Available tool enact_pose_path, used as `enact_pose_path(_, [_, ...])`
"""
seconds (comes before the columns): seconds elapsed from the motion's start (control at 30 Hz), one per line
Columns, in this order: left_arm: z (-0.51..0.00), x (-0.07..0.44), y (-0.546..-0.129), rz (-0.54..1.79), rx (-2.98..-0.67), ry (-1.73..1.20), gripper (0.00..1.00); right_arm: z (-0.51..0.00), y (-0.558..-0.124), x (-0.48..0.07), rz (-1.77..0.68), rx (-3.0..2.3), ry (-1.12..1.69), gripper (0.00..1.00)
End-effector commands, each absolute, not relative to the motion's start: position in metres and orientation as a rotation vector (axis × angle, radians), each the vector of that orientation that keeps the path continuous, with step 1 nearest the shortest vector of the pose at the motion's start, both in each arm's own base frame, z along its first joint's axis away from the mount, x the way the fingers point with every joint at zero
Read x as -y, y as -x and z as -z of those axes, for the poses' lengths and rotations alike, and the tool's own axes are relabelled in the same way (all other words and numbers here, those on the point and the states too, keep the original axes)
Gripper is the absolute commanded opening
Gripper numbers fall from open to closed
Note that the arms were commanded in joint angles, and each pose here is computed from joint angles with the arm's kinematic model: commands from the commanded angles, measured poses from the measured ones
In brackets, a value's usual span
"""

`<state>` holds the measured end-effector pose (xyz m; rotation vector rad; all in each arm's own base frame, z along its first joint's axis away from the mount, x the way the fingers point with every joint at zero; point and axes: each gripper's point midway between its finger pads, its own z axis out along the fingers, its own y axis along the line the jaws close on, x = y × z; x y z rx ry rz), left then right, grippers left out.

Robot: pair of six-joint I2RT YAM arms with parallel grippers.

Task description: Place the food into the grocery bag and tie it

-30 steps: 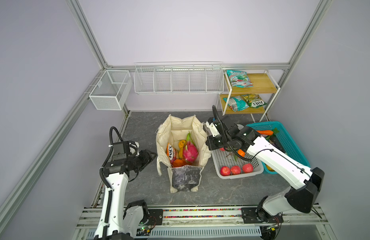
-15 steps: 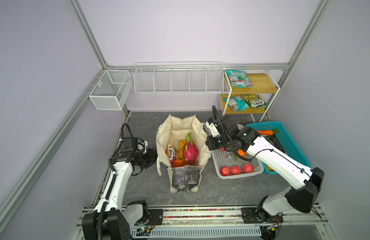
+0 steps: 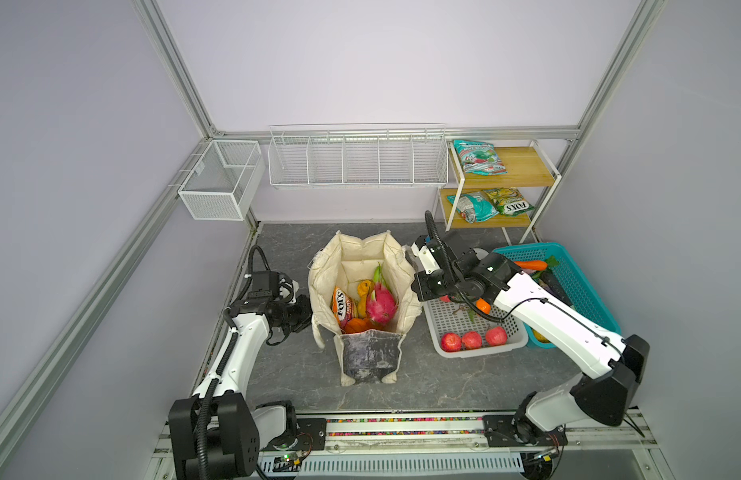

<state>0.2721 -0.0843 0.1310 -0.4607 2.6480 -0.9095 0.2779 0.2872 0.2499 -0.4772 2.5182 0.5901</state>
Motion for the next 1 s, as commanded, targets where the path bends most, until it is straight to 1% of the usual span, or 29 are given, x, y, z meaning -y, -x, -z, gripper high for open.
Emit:
enact_pose_path(0.0, [-0.135, 0.085, -0.274, 0.908, -2.637, 0.426, 0.23, -0.252, -0.280, -0.289, -0.604, -2.504, 0.490, 0.11])
enact_pose_path(0.07, [-0.136, 0.084, -0.273, 0.893, -2.639, 0.424, 0.15, -0.252, -0.281, -0.289, -0.601, -2.507, 0.490, 0.11])
enact_pose_path(0.2, [-0.141, 0.077, -0.269, 0.823, -2.645, 0.437, 0.07, -0.252, -0.282, -0.288, -0.597, -2.506, 0.489, 0.11])
enact_pose_path(0.3, [-0.159, 0.068, -0.265, 0.745, -2.616, 0.447, 0.01, -0.254, -0.281, -0.288, -0.600, -2.504, 0.487, 0.11])
enact_pose_path(0.47, [-0.220, 0.048, -0.255, 0.586, -2.497, 0.451, 0.00, -0.256, -0.281, -0.288, -0.607, -2.499, 0.486, 0.11])
enact_pose_path(0.63, [-0.284, 0.034, -0.244, 0.491, -2.368, 0.458, 0.00, -0.258, -0.280, -0.287, -0.609, -2.493, 0.482, 0.11])
enact_pose_path(0.7, [-0.307, 0.032, -0.241, 0.489, -2.306, 0.460, 0.00, -0.258, -0.280, -0.287, -0.613, -2.491, 0.481, 0.11])
enact_pose_path(0.83, [-0.350, 0.036, -0.238, 0.554, -2.178, 0.452, 0.00, -0.259, -0.278, -0.287, -0.621, -2.488, 0.480, 0.11])
enact_pose_path(0.97, [-0.376, 0.048, -0.238, 0.657, -2.104, 0.420, 0.00, -0.261, -0.277, -0.287, -0.630, -2.484, 0.478, 0.12])
